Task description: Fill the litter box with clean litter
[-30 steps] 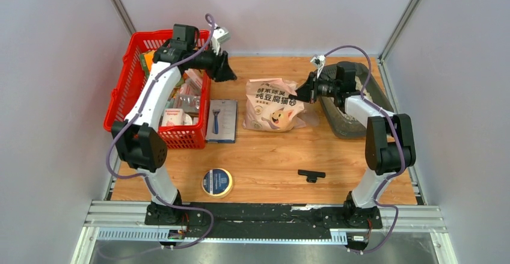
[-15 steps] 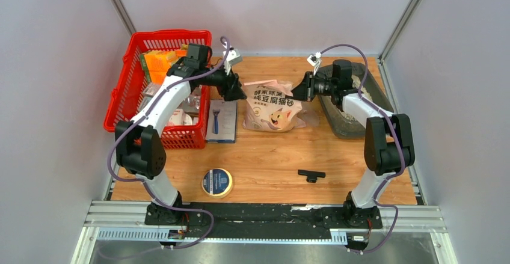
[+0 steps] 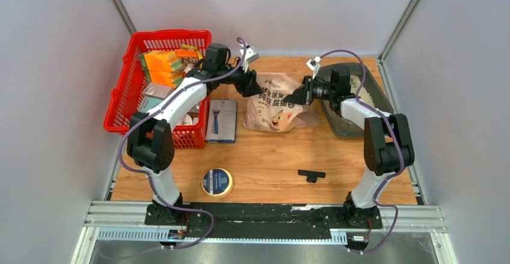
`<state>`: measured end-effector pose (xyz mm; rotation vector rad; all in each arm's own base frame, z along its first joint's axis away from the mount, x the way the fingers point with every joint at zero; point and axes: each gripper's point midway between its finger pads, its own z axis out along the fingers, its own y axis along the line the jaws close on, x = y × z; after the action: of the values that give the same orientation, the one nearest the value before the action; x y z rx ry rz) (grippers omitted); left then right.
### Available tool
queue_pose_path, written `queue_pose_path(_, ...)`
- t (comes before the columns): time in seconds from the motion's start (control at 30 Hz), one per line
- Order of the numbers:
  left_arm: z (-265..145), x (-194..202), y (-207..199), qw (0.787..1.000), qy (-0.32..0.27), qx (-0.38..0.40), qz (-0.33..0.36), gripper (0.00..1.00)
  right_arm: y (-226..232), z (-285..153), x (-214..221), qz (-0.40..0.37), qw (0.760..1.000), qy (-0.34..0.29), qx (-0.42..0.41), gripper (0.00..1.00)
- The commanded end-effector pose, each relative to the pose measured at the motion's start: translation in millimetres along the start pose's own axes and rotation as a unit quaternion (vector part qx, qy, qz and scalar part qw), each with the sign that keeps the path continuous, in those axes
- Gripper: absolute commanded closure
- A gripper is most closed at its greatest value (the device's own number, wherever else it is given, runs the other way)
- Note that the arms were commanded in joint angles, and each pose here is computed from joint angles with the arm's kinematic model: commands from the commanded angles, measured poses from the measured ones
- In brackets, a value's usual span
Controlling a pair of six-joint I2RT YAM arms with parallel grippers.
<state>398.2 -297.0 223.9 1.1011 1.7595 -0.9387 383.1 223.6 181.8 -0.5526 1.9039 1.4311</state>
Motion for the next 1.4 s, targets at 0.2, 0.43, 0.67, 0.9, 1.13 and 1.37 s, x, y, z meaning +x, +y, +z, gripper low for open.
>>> queue_pose_path(0.2,-33,-28,23,0.996,-0.037,-0.077,-0.026,0.27,7,-8,-7,-0.004,1.0,-0.023,0.002,0.9)
queue_pose_path(0.43,-22,-18,4,0.998,-0.052,-0.017,-0.004,0.22,16,-10,-22,-0.002,1.0,-0.029,-0.01,1.0)
queue_pose_path(0.67,23,-23,-4,0.998,-0.06,0.034,0.009,0.23,23,-12,-26,-0.024,0.999,-0.008,-0.021,1.0)
queue_pose_path(0.9,24,-20,-25,0.993,-0.059,0.083,-0.064,0.7,19,-26,-42,-0.026,0.999,0.007,-0.033,1.0)
queue_pose_path(1.13,-4,-10,-54,0.979,-0.046,0.089,-0.175,1.0,35,-40,-26,0.004,0.997,0.038,-0.068,1.0)
queue_pose_path(1.37,-17,15,-76,0.963,0.004,0.126,-0.237,1.0,46,-47,6,0.075,0.992,0.063,-0.075,0.98)
